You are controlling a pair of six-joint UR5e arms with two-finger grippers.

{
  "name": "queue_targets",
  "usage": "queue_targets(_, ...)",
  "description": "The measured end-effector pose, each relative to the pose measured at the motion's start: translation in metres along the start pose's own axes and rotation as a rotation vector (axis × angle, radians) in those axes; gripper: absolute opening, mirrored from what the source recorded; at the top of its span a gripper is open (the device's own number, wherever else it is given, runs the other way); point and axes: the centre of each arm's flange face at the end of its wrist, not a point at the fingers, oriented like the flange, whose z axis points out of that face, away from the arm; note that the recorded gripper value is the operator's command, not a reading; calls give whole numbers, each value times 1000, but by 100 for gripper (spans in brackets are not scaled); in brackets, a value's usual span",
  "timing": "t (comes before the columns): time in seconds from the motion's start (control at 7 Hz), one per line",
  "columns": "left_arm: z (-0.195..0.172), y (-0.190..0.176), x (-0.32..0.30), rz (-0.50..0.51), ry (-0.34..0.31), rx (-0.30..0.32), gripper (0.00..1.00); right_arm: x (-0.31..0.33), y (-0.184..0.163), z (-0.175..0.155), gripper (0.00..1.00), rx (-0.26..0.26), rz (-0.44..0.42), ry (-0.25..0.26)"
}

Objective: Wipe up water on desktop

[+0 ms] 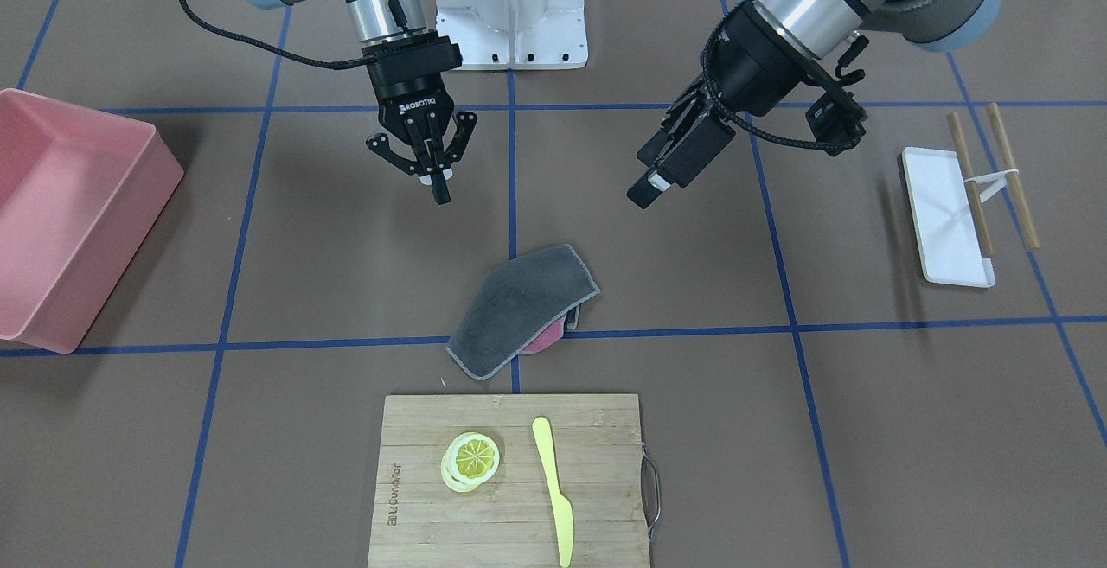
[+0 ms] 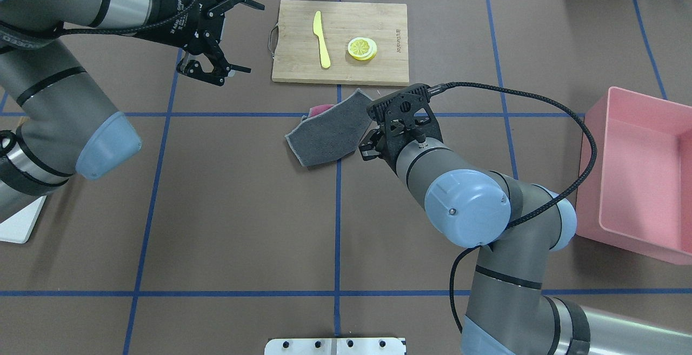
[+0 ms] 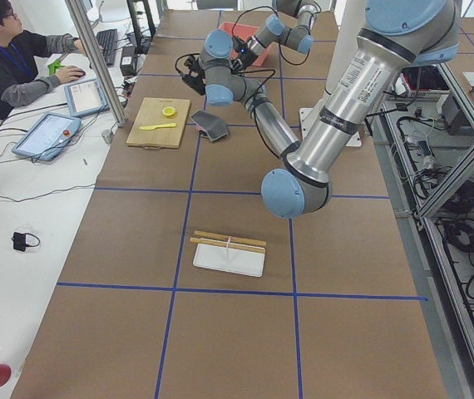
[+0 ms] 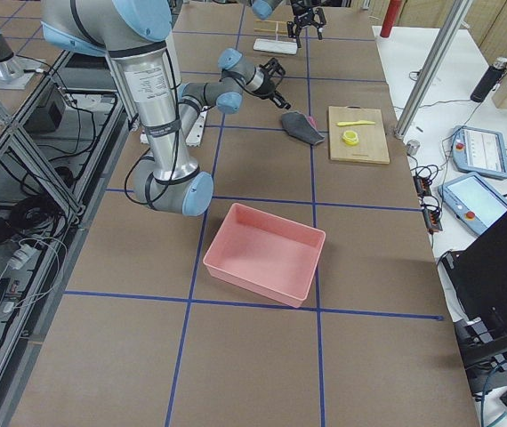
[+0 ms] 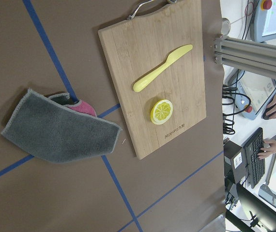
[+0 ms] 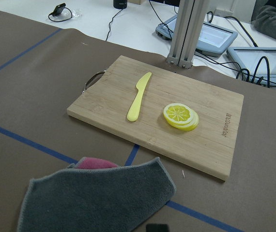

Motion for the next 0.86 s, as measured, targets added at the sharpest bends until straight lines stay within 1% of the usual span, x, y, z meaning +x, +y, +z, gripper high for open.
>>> queue_targets(0.14, -11, -13, 0, 51, -24, -7, 98, 3, -1, 3, 86, -23, 18, 7)
queue_targets(0.29, -35, -39, 6, 130, -51, -11, 98, 7, -6, 6, 96, -43, 37, 11)
queue_targets(0.43, -68, -74, 13, 233, -76, -7, 98, 6, -13, 9, 98, -59, 42, 25)
queue_targets(0.57, -105, -111, 19, 346, -105, 9, 98, 1, -21, 14, 98, -75, 39, 46)
queue_targets(0.71, -138, -144, 22, 455, -127, 37, 98, -1, -26, 19, 98, -84, 47, 64)
queue_targets(0.86, -172, -183, 14, 596, -152, 82, 98, 0, -29, 24, 98, -88, 72, 78)
